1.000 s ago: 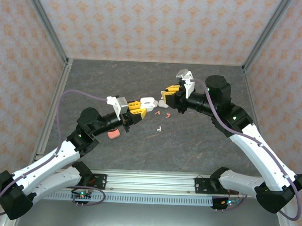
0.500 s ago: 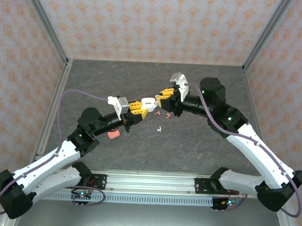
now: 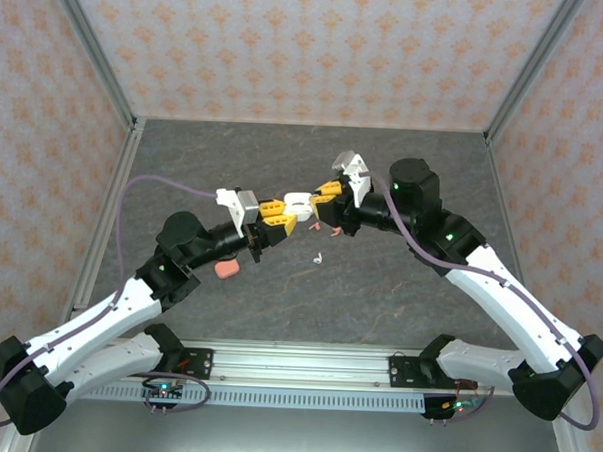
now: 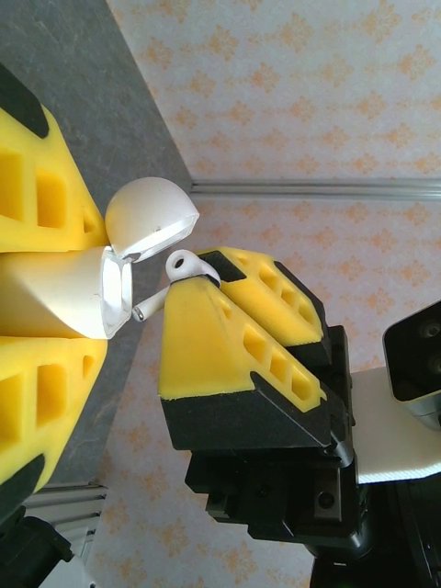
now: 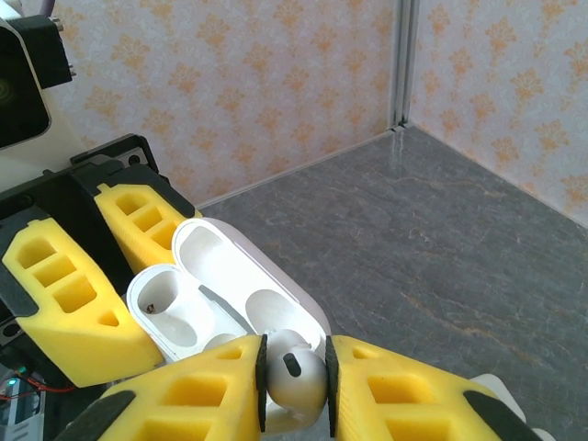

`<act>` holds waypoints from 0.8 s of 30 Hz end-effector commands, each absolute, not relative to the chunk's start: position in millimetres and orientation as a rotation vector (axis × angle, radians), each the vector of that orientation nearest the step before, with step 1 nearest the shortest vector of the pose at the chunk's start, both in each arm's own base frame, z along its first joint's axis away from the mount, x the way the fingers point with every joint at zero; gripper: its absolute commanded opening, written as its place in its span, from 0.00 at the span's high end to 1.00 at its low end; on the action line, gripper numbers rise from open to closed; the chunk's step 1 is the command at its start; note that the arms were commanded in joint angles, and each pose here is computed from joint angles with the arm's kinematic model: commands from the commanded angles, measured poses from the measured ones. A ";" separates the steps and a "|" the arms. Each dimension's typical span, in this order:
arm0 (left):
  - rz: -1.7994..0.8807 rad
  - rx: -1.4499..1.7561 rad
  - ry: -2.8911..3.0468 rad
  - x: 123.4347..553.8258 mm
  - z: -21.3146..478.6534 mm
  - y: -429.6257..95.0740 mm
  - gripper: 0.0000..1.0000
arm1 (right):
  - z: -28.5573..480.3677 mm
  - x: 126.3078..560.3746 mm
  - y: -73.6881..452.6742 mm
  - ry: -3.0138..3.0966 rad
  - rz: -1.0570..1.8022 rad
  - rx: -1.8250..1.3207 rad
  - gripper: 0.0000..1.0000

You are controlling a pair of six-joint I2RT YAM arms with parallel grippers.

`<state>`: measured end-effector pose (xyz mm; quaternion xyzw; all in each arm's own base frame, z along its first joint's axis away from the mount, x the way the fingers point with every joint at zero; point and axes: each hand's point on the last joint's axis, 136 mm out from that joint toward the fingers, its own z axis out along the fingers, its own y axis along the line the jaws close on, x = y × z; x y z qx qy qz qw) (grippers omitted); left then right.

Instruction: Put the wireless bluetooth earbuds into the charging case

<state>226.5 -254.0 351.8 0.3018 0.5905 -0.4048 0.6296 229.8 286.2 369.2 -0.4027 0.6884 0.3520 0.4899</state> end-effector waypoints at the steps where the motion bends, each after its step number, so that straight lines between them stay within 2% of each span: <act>1: -0.937 0.688 1.289 221.7 375.3 -254.5 1.00 | 378.3 230.5 288.1 1.617 0.839 -0.983 0.76; 16: -0.958 0.660 1.355 228.2 371.0 -256.7 1.00 | 394.5 230.9 281.1 1.524 0.783 -0.960 0.78; 24: -1.000 0.626 1.336 227.3 380.5 -256.6 1.00 | 386.4 234.3 284.4 1.517 0.785 -0.962 0.79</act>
